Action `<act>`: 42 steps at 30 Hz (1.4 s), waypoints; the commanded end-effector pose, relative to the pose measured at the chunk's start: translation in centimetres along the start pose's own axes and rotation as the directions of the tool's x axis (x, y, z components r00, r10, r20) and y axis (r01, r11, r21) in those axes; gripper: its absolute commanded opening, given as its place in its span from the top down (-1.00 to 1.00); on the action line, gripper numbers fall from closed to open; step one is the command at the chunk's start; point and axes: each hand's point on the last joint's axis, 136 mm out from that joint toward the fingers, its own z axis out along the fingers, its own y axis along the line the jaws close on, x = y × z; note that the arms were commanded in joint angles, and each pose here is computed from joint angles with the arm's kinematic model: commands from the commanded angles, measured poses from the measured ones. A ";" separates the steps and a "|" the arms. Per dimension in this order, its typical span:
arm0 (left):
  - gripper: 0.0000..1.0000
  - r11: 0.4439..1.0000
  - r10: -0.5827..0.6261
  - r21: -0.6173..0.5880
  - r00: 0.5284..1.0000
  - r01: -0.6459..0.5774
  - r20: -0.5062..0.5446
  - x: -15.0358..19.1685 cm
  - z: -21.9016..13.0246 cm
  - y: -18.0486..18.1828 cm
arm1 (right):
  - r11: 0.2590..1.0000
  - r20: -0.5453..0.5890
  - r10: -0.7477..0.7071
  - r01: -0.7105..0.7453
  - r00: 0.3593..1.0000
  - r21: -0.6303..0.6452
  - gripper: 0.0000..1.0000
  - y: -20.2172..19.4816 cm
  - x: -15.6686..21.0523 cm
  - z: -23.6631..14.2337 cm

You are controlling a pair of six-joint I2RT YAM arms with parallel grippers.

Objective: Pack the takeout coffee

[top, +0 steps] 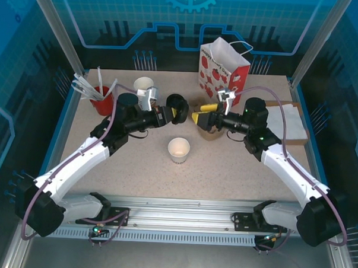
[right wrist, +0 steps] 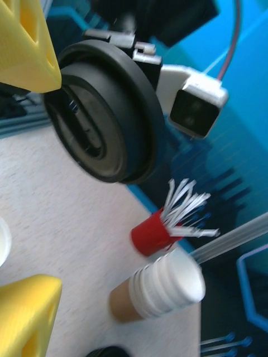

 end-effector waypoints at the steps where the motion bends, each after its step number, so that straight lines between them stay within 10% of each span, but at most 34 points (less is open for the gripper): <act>1: 0.68 0.980 -0.096 0.174 0.995 0.094 0.007 -1.0 -1.1 -3.8 | 0.985 0.142 -0.039 0.062 0.989 -0.160 -0.78 4.0 -3.3 -0.1; 16: 0.68 0.886 -0.255 0.400 0.967 0.233 0.002 -2.3 -3.0 -8.1 | 0.961 0.289 -0.033 0.110 0.957 -0.254 -0.99 9.3 -5.4 0.8; 42: 0.69 0.853 -0.278 0.447 0.959 0.270 -0.050 -1.6 -2.2 -9.0 | 0.954 0.339 -0.091 0.179 0.936 -0.239 -0.87 11.7 -6.4 1.0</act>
